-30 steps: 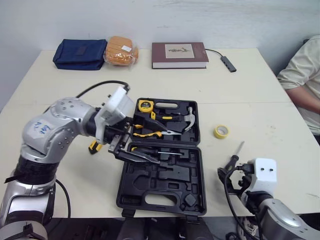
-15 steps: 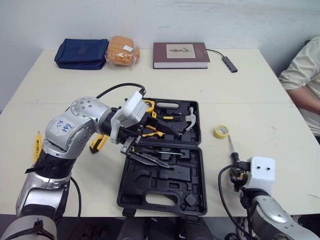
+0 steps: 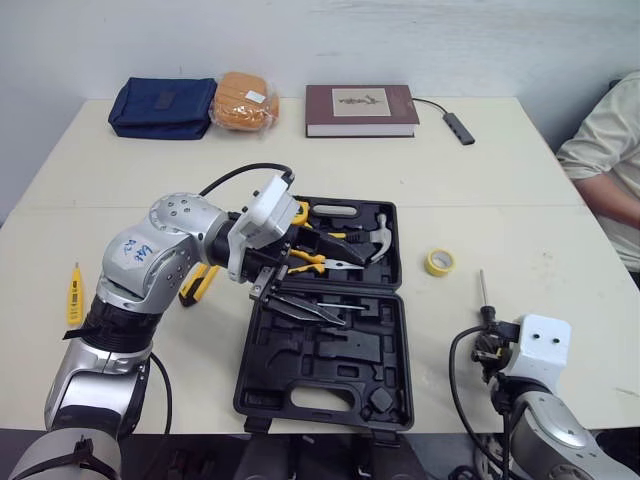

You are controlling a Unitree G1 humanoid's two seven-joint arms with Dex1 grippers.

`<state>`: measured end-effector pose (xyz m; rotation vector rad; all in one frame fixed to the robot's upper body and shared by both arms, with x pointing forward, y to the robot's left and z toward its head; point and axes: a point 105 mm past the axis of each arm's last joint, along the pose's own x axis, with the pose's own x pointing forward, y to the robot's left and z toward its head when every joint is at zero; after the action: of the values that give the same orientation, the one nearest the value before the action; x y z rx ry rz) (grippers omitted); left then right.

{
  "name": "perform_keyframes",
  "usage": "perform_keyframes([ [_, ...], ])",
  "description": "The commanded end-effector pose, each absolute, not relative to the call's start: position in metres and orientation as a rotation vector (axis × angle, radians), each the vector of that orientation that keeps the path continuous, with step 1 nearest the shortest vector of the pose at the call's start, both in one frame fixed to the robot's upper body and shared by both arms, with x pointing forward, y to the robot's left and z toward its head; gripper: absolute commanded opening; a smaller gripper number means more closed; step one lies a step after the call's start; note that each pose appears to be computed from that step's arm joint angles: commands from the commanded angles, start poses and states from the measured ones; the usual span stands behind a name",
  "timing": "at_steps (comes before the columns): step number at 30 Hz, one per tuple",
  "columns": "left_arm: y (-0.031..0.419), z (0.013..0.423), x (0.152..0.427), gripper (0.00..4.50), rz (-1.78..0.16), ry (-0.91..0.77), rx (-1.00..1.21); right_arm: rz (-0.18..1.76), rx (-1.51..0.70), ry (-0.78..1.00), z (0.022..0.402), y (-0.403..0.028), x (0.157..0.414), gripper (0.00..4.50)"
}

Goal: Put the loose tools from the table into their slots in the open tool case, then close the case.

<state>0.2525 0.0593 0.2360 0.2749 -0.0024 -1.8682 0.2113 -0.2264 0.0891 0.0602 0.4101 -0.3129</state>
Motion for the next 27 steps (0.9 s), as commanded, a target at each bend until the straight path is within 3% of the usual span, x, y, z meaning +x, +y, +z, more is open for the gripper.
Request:
perform_keyframes([
  [1, 0.061, 0.245, 0.250, 4.50, -1.861, -0.055, 0.300, -0.312, 0.071, 0.328, 0.108, -0.229, 0.211, 1.02],
  [6, 0.076, 0.234, 0.252, 4.50, -1.813, 0.001, 0.334, -0.016, -0.029, 0.199, 0.146, -0.206, 0.229, 1.02],
  [11, 0.105, 0.214, 0.251, 4.50, -1.693, 0.096, 0.360, 0.588, -0.189, 0.230, 0.174, -0.159, 0.234, 1.02],
  [14, 0.120, 0.207, 0.251, 4.50, -1.618, 0.139, 0.373, 0.827, -0.253, 0.279, 0.183, -0.141, 0.234, 1.02],
  [19, 0.152, 0.188, 0.248, 4.50, -1.489, 0.237, 0.450, 1.068, -0.411, 0.359, 0.181, -0.125, 0.243, 1.02],
  [27, 0.158, 0.176, 0.246, 4.50, -1.418, 0.245, 0.523, 1.211, -0.567, 0.392, 0.164, -0.111, 0.260, 1.02],
])
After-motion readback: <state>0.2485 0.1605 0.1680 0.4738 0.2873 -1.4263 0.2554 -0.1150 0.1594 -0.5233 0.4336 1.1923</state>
